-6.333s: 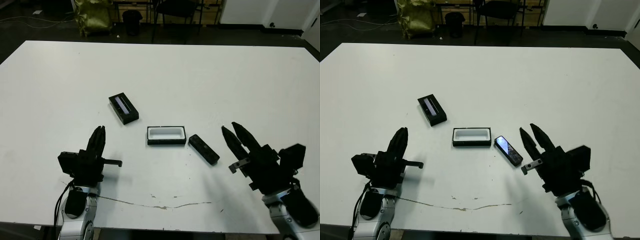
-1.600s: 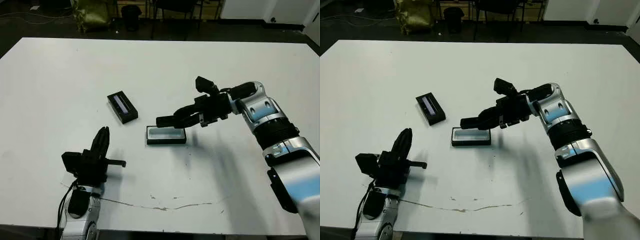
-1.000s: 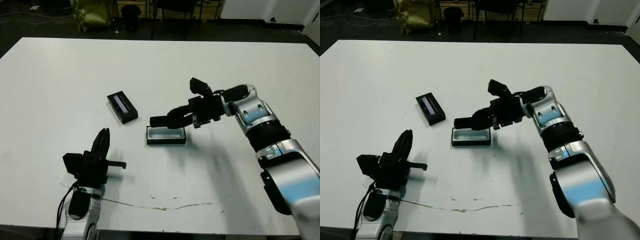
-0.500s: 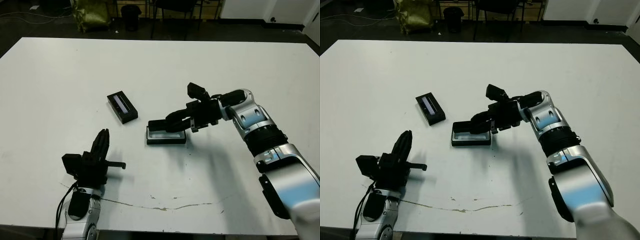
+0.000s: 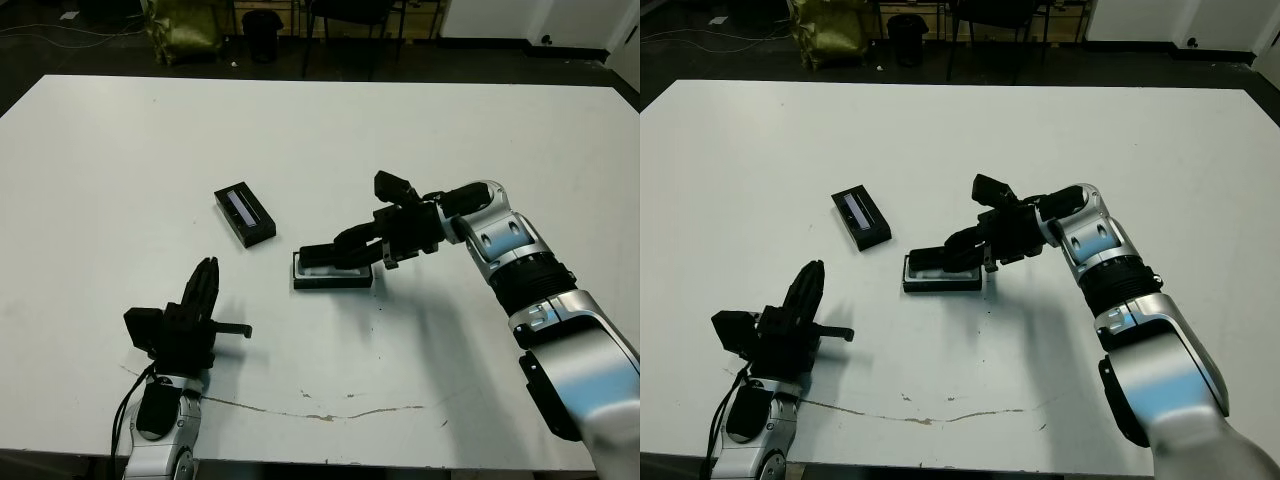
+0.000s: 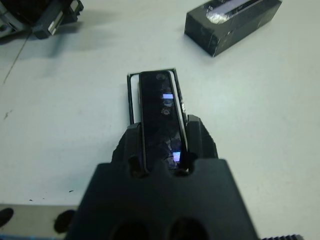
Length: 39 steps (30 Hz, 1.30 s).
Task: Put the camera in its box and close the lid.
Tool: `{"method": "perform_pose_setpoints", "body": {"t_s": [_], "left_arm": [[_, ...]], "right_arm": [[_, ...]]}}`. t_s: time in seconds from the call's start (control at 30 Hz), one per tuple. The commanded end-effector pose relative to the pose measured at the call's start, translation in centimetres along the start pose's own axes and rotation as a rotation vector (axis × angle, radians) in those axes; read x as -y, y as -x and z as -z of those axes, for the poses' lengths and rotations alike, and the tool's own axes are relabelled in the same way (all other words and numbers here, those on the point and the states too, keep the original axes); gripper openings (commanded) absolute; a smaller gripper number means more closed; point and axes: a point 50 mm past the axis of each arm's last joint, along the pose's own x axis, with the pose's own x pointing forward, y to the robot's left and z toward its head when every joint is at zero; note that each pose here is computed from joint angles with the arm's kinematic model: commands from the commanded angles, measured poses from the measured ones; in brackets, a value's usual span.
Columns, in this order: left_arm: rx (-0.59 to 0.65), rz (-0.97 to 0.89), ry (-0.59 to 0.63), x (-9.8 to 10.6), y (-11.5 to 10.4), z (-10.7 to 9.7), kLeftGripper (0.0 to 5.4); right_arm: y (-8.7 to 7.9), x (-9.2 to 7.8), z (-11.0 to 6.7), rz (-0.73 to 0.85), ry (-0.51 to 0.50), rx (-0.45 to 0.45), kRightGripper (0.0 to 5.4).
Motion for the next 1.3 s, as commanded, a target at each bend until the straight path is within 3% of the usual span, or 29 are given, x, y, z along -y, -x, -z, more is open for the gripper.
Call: {"method": "perform_pose_setpoints", "body": {"t_s": [0.03,0.7,0.93,1.07,1.3], "left_arm": [[-0.042,-0.011,-0.001,-0.2,0.4,0.9,0.0],[-0.053,-0.016,0.007,-0.1,0.5,0.9,0.0],[-0.05,-0.014,0.012,-0.1,0.5,1.0,0.0],[-0.054,-0.019,0.009,-0.1,0.5,1.0,0.0],[-0.071,-0.022,0.003,-0.1,0.6,0.9,0.0]], "right_arm": [[0.0,-0.2,0.7,0.001,-0.011,-0.021,0.62],[-1.6,-0.7,0.7,-0.03,0.02,-0.026,0.62],[-2.6,-1.0,0.8,-0.056,0.024,-0.053,0.62],[-3.0,-1.2,0.6,-0.062,0.088,-0.078,0.62],[-2.7,-1.0,0.6,-0.077,0.113,-0.128,0.79]]}}
